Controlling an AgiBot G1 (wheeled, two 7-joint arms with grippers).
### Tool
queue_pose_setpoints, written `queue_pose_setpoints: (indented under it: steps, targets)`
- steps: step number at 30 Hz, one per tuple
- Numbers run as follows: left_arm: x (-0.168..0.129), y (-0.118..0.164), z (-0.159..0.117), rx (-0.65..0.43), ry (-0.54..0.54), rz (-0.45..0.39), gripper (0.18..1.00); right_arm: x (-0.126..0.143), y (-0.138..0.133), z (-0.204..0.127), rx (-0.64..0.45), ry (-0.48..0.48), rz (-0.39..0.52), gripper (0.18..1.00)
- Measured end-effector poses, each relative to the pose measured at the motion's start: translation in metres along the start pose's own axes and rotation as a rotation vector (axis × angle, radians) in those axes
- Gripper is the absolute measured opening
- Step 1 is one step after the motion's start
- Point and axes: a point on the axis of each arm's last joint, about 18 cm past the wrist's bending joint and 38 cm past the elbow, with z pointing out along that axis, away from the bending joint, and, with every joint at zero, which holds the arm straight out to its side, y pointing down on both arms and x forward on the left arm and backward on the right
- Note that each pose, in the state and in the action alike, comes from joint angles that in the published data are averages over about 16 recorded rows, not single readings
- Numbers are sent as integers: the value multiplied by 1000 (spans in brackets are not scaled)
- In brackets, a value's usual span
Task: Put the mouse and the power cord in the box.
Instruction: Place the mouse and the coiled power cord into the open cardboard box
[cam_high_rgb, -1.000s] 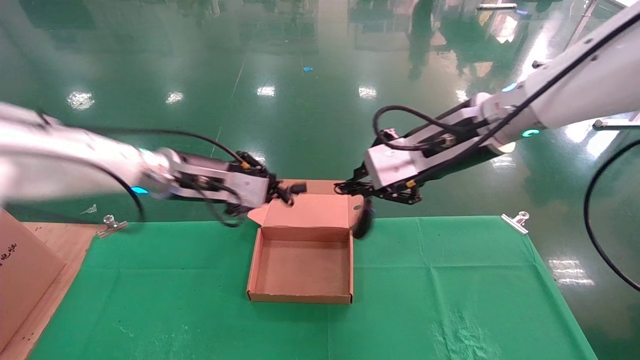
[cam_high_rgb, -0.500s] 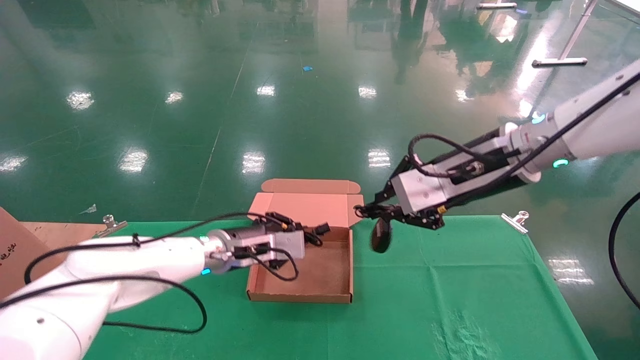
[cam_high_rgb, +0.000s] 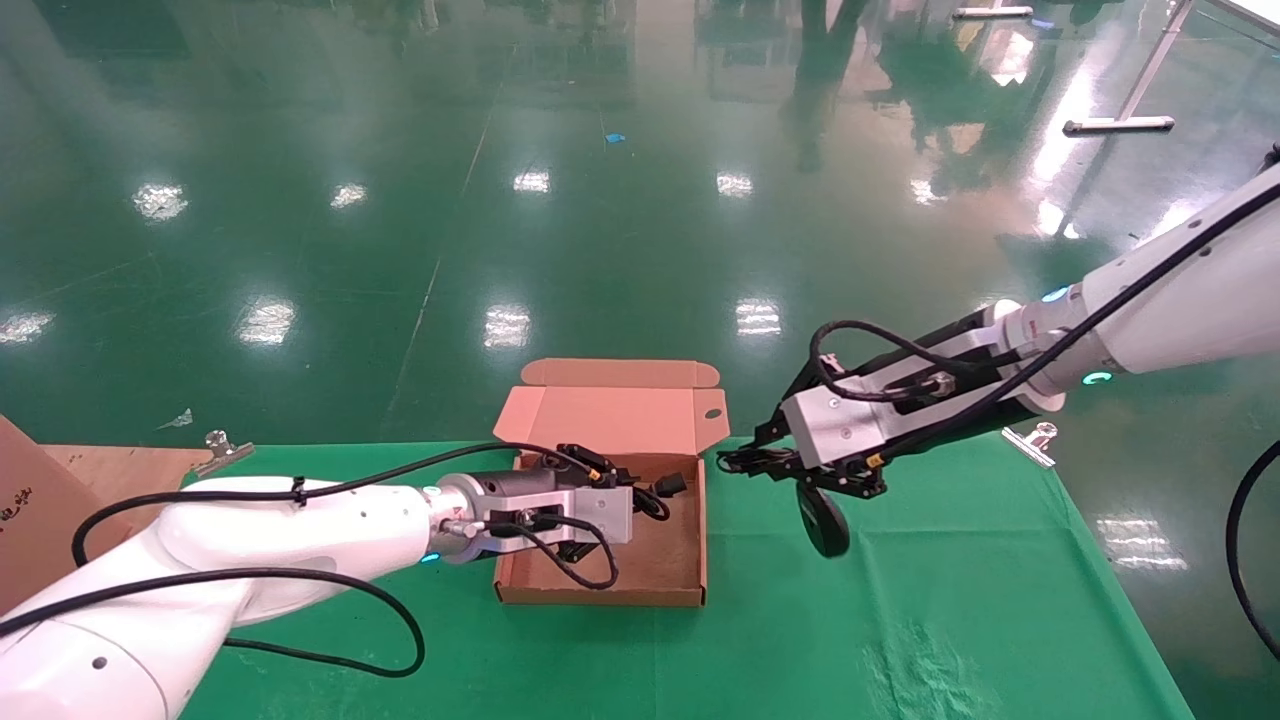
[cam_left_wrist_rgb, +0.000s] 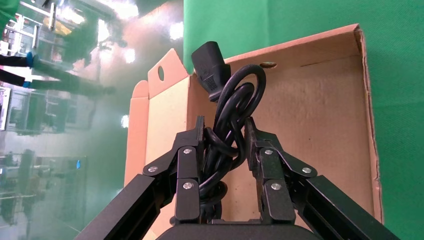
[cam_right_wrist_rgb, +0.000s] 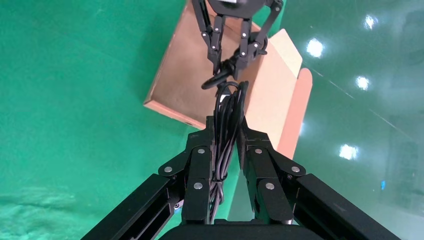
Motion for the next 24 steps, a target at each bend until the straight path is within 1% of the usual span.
queue_pose_setpoints:
  steps: [3,7,9,12,15,18,20,24]
  targets:
    - [-1,0,0,-1,-3,-6,369,0,-2,2,5,-4,-1,261]
    - [-5,1,-5,14,-10,-52,401,2,-7,5,14,-10,-7,261]
    - [-7,2,-11,37,-5,-78,417,5,-10,7,18,-12,-12,261]
    - [-11,6,-25,84,-2,-127,462,10,-18,11,27,-15,-23,261]
    - [-17,11,-45,142,-4,-181,499,16,-27,15,37,-18,-39,261]
    - [-25,18,-73,212,-15,-236,564,23,-39,20,47,-18,-59,261]
    - [-29,22,-94,257,-19,-255,598,27,-46,25,50,-18,-73,261]
    - [-35,35,-138,321,-42,-281,694,34,-62,38,48,-18,-106,261]
